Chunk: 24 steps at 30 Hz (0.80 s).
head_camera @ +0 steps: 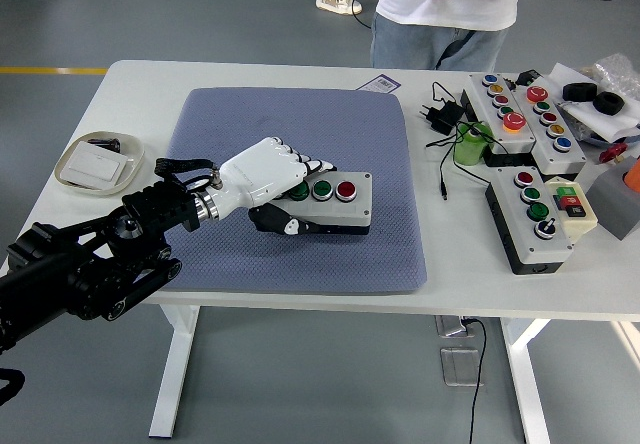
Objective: Pick up the button,place it on the desk,press the button,press the button
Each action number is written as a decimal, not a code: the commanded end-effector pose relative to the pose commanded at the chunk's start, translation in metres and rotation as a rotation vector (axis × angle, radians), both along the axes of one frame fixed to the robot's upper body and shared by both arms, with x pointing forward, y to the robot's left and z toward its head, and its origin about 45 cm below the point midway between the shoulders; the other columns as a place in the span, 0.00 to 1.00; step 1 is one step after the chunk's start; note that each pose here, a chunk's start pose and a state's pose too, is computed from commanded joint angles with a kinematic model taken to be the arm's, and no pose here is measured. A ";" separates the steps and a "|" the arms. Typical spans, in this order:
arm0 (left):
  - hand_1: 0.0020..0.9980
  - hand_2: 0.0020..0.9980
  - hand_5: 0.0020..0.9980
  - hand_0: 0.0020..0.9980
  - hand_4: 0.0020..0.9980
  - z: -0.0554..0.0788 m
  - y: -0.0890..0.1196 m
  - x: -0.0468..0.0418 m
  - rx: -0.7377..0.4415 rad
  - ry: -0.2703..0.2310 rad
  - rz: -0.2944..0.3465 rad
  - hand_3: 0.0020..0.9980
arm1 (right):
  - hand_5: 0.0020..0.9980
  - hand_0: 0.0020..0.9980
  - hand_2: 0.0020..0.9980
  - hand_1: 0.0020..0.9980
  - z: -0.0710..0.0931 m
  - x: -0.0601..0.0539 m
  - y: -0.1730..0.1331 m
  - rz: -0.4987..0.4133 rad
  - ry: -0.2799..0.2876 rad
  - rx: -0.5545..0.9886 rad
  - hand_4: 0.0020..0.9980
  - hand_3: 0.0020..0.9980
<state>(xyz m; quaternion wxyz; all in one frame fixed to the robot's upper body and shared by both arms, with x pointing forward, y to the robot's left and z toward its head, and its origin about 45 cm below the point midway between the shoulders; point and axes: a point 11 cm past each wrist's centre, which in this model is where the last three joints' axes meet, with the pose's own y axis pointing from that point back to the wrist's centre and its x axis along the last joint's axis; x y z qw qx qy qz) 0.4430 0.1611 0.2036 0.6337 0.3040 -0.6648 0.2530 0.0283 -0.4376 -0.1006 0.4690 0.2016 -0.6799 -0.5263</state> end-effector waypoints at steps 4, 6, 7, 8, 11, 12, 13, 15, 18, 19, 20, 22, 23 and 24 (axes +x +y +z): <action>0.30 0.28 0.00 0.37 0.42 -0.007 0.003 0.0024 0.007 0.039 0.039 0.33 | 0.35 0.64 0.55 0.51 0.000 -0.002 -0.001 0.003 0.007 -0.001 0.23 0.59; 0.30 0.28 0.00 0.37 0.42 -0.009 0.005 0.0038 0.005 0.059 0.059 0.33 | 0.35 0.64 0.55 0.51 0.000 -0.004 0.000 0.004 0.011 -0.001 0.23 0.59; 0.30 0.28 0.00 0.37 0.42 -0.010 0.005 0.0041 0.006 0.063 0.063 0.33 | 0.35 0.64 0.55 0.51 0.000 -0.004 -0.001 0.004 0.011 -0.002 0.23 0.59; 0.30 0.28 0.00 0.37 0.42 -0.010 0.006 0.0044 0.008 0.067 0.067 0.33 | 0.35 0.64 0.55 0.51 0.000 -0.004 -0.001 0.005 0.013 -0.002 0.23 0.59; 0.41 0.39 0.00 0.45 0.44 -0.014 0.009 0.0053 0.019 0.086 0.083 0.39 | 0.36 0.64 0.55 0.51 0.000 -0.006 -0.001 0.006 0.017 -0.003 0.23 0.59; 0.41 0.39 0.00 0.45 0.44 -0.014 0.009 0.0053 0.020 0.087 0.084 0.39 | 0.36 0.64 0.55 0.51 0.000 -0.006 -0.001 0.006 0.018 -0.003 0.23 0.59; 0.41 0.39 0.00 0.45 0.44 -0.015 0.009 0.0053 0.020 0.088 0.085 0.39 | 0.36 0.64 0.55 0.51 0.000 -0.006 -0.001 0.006 0.018 -0.003 0.23 0.59; 0.56 0.57 0.00 0.64 0.50 -0.016 0.012 0.0056 0.016 0.099 0.097 0.62 | 0.35 0.64 0.55 0.51 0.000 -0.008 -0.002 0.006 0.022 -0.004 0.23 0.59; 0.56 0.57 0.00 0.64 0.50 -0.016 0.013 0.0058 0.012 0.101 0.101 0.62 | 0.35 0.64 0.55 0.51 0.000 -0.009 -0.002 0.006 0.024 -0.004 0.23 0.59; 0.56 0.57 0.00 0.64 0.50 -0.016 0.013 0.0062 0.013 0.102 0.102 0.62 | 0.35 0.64 0.55 0.51 0.000 -0.009 -0.002 0.006 0.024 -0.004 0.23 0.59; 0.56 0.57 0.00 0.64 0.50 -0.016 0.013 0.0063 0.014 0.103 0.102 0.62 | 0.35 0.64 0.55 0.51 0.000 -0.009 -0.002 0.006 0.024 -0.004 0.23 0.59; 0.71 0.75 0.00 0.69 0.56 -0.016 0.012 0.0063 0.018 0.107 0.101 0.80 | 0.35 0.64 0.55 0.51 0.000 -0.010 -0.001 0.006 0.024 -0.003 0.23 0.59; 0.71 0.75 0.00 0.69 0.56 -0.016 0.012 0.0062 0.019 0.107 0.101 0.80 | 0.35 0.64 0.55 0.51 0.000 -0.010 -0.001 0.005 0.025 -0.003 0.23 0.59; 0.71 0.75 0.00 0.69 0.56 -0.016 0.012 0.0061 0.021 0.108 0.101 0.80 | 0.35 0.64 0.55 0.51 0.000 -0.010 -0.001 0.004 0.024 -0.002 0.23 0.59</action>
